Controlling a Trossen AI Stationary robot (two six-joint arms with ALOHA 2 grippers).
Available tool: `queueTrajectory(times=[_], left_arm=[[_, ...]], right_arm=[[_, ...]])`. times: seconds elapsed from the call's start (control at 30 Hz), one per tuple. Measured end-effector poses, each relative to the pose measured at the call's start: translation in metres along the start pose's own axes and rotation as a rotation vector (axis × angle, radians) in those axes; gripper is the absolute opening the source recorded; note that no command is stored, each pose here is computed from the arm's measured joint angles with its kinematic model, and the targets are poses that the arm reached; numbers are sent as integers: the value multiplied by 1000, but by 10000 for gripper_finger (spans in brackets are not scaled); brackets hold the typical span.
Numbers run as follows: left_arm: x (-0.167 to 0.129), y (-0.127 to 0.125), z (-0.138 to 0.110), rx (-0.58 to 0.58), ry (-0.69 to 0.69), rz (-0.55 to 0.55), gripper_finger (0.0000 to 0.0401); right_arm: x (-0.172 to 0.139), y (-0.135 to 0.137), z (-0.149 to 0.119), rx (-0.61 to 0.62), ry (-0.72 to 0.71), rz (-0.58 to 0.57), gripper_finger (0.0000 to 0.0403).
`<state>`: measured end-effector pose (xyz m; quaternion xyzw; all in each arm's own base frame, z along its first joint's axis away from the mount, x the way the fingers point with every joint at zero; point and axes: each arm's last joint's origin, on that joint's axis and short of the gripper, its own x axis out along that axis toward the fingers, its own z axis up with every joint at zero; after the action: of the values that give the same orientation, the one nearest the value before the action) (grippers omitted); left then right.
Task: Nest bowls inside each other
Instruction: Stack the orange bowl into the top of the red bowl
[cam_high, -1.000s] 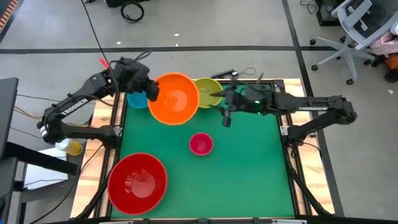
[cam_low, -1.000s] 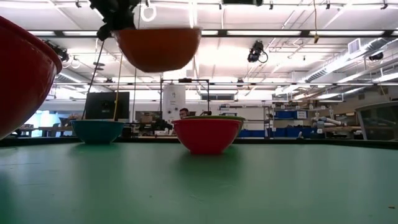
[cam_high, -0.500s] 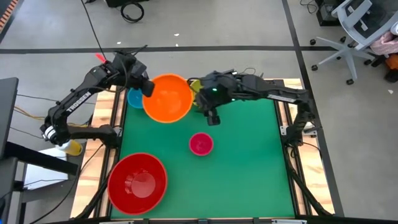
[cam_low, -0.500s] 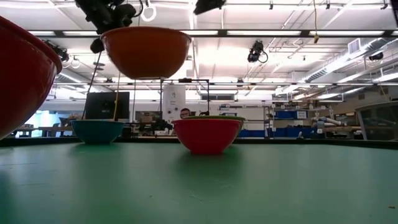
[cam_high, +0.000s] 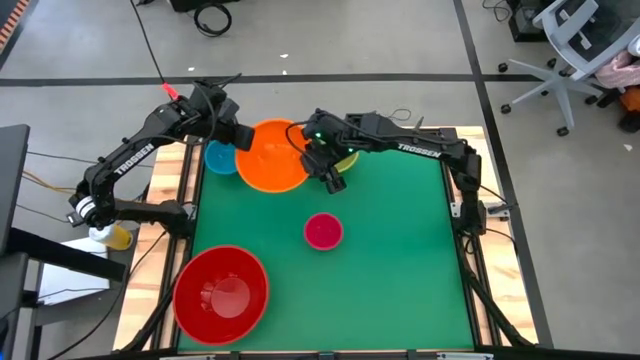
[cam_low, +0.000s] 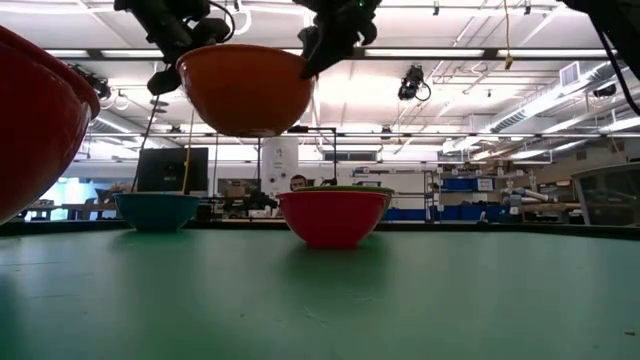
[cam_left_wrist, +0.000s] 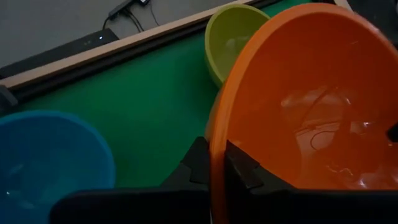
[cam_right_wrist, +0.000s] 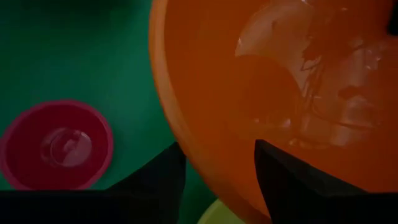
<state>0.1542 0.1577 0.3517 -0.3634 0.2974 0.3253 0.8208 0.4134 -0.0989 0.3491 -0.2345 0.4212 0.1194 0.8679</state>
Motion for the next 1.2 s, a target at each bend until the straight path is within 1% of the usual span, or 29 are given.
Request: queueTrajectory(times=[0.07, 0.17, 0.3, 0.37, 0.43, 0.5, 0.53, 0.57, 0.6, 0.67, 0.73, 0.8, 0.87, 0.97, 1.03, 1.1, 1.2], left_arm=[[0, 0, 0, -17, 6, -10, 14], [0, -1, 0, -32, 10, -22, 15], [0, -3, 0, -28, 2, -45, 19], [0, -4, 2, -30, -8, -61, 29], [-4, -5, 1, -26, -15, -79, 47], [-15, -7, 4, 1, -48, -89, 70], [-23, -8, 5, 15, -67, -96, 83], [-32, -10, 6, 32, -91, -100, 96], [-40, -12, 8, 51, -123, -106, 108], [-56, -14, 10, 78, -169, -106, 132], [-72, -17, 10, 114, -208, -110, 152], [-88, -22, 8, 189, -258, -125, 165], [-94, -27, 1, 303, -254, -183, 171], [-95, -39, -10, 529, -207, -304, 173], [-95, -49, -20, 679, -172, -368, 173], [-95, -60, -27, 820, -172, -429, 173], [-95, -75, -39, 1006, -166, -494, 173]], right_arm=[[1, -2, -3, -10, 1, 15, 174], [1, -3, -4, -15, -9, 17, 141], [0, 0, -5, -56, -11, 49, 74], [1, 3, -1, -79, -35, 72, 45], [2, 9, 2, -84, -34, 87, 43], [4, 15, 7, -81, -13, 77, 37], [5, 18, 9, -68, 15, 52, 23], [6, 21, 10, -54, 53, 32, 20], [8, 23, 10, -66, 74, 19, 20], [10, 25, 15, -86, 58, -7, 20], [13, 31, 21, -78, 59, -6, 20], [16, 35, 24, -63, 56, -7, 20], [20, 39, 26, -49, 62, 4, 20], [19, 40, 28, -9, 67, -17, 20], [18, 45, 29, -6, 82, -7, 20], [19, 55, 33, -33, 101, 20, 20], [20, 70, 44, -115, 82, 26, 20]])
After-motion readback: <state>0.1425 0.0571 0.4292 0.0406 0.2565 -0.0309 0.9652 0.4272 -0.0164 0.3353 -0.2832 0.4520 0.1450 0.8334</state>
